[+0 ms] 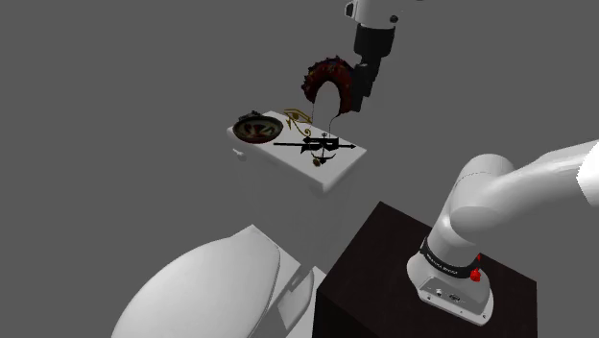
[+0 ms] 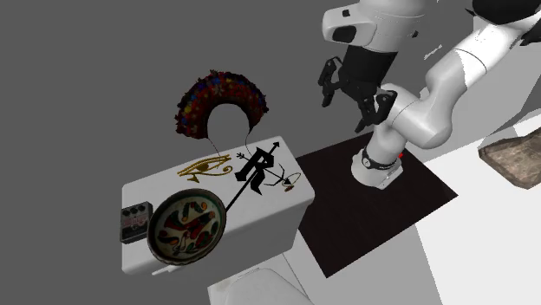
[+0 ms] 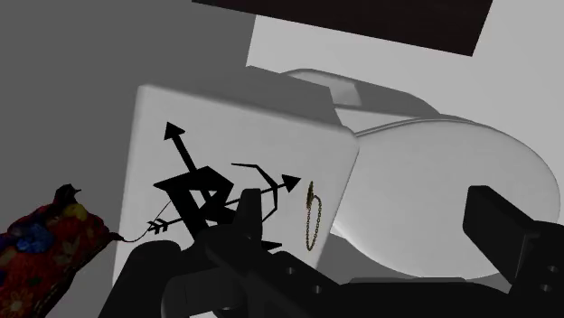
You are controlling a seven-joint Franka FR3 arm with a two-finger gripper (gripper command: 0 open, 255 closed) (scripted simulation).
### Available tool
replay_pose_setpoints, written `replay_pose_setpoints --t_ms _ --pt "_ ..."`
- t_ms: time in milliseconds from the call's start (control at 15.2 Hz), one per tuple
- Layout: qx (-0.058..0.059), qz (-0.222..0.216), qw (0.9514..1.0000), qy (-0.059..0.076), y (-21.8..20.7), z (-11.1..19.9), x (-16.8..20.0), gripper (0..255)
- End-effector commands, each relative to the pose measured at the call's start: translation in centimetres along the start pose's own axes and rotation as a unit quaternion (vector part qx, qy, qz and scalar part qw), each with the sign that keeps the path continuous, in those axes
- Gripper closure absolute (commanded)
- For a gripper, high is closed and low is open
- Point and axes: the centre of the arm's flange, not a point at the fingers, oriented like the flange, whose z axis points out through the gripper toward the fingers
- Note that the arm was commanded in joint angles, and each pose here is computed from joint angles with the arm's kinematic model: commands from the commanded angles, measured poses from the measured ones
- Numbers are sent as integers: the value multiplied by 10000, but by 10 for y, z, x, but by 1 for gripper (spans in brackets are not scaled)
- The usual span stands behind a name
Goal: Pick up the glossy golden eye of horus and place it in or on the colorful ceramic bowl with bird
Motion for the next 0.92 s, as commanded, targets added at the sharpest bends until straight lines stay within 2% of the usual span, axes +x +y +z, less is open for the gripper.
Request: replay_pose_setpoints --t_ms 0,858 --pt "0 0 10000 0 0 0 0 0" --pt "99 654 9975 -250 87 73 138 0"
